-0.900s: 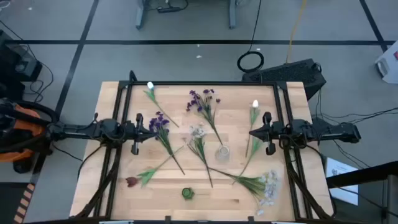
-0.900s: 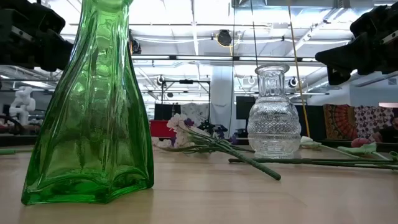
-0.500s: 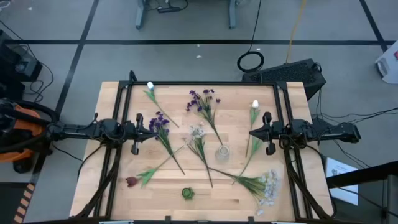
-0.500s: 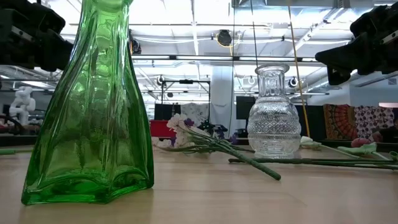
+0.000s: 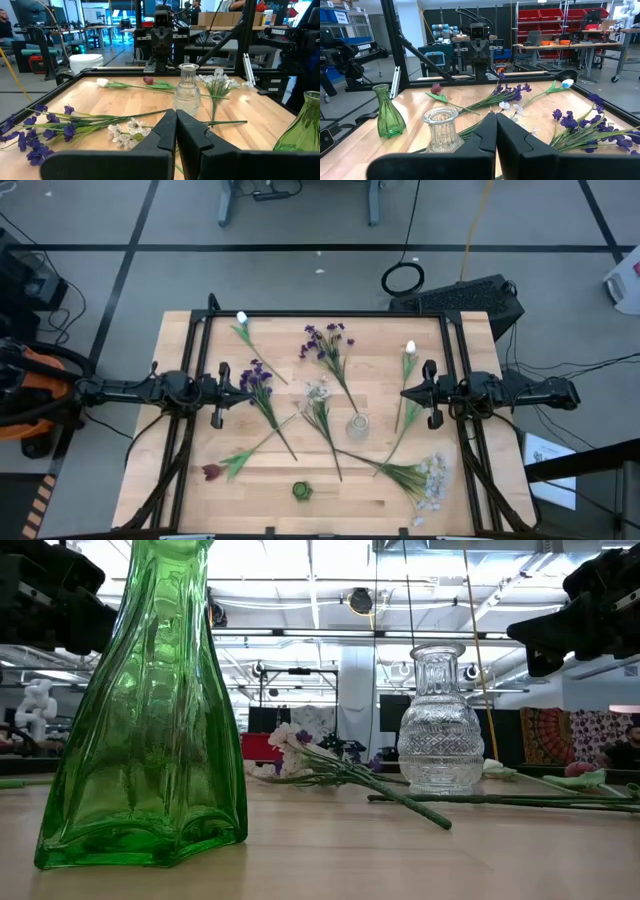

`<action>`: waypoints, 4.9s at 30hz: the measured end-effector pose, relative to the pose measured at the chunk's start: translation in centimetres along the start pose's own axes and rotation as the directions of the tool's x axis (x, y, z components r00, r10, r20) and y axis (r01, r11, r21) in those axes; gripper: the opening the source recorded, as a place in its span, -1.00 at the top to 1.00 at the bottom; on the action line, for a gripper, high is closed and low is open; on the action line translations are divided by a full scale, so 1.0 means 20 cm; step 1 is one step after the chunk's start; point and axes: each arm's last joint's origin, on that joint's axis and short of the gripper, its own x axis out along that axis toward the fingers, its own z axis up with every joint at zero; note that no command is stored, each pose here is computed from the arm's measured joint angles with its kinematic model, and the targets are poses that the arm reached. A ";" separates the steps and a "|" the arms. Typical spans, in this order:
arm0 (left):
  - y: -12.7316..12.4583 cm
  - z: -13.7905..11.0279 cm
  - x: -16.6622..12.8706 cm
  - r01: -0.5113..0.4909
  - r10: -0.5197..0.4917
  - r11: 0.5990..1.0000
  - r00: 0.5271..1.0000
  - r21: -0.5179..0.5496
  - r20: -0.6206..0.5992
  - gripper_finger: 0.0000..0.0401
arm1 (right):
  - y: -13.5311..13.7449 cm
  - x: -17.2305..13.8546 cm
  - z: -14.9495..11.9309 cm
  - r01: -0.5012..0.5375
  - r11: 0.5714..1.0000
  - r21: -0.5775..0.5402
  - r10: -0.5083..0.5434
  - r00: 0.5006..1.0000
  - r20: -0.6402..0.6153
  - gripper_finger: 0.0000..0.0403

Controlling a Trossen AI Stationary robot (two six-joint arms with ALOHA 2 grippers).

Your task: Sort flowers into vase by color

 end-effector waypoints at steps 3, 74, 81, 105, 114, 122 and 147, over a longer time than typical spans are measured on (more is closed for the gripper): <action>0.00 0.00 0.00 -0.001 0.001 1.000 1.000 0.000 0.000 0.92 | 0.00 0.00 0.00 0.000 1.000 0.000 0.000 1.000 0.000 1.00; 0.04 0.53 0.12 -0.254 0.253 0.967 0.965 -0.009 -0.071 0.92 | -0.02 0.00 0.01 0.176 0.984 0.007 -0.177 0.984 0.037 1.00; 0.05 0.70 0.41 -0.424 0.341 0.886 0.870 -0.188 -0.356 0.92 | -0.02 0.00 0.01 0.176 0.984 0.008 -0.177 0.984 0.037 1.00; -0.22 0.96 1.13 -0.755 0.425 0.586 0.597 -0.296 -0.681 0.99 | -0.02 0.00 0.01 0.176 0.984 0.007 -0.177 0.984 0.037 1.00; -0.22 0.81 1.24 -0.841 0.438 0.412 0.520 -0.351 -0.733 0.99 | -0.03 0.00 0.01 0.177 0.984 0.007 -0.177 0.984 0.037 1.00; -0.18 0.65 1.34 -0.896 0.455 0.293 0.438 -0.334 -0.775 0.78 | -0.03 0.00 0.01 0.176 0.984 0.008 -0.177 0.984 0.036 1.00; -0.08 0.05 1.62 -0.966 -0.016 0.017 0.258 -0.259 -0.966 0.03 | -0.03 0.00 0.01 0.177 0.984 0.007 -0.177 0.984 0.036 1.00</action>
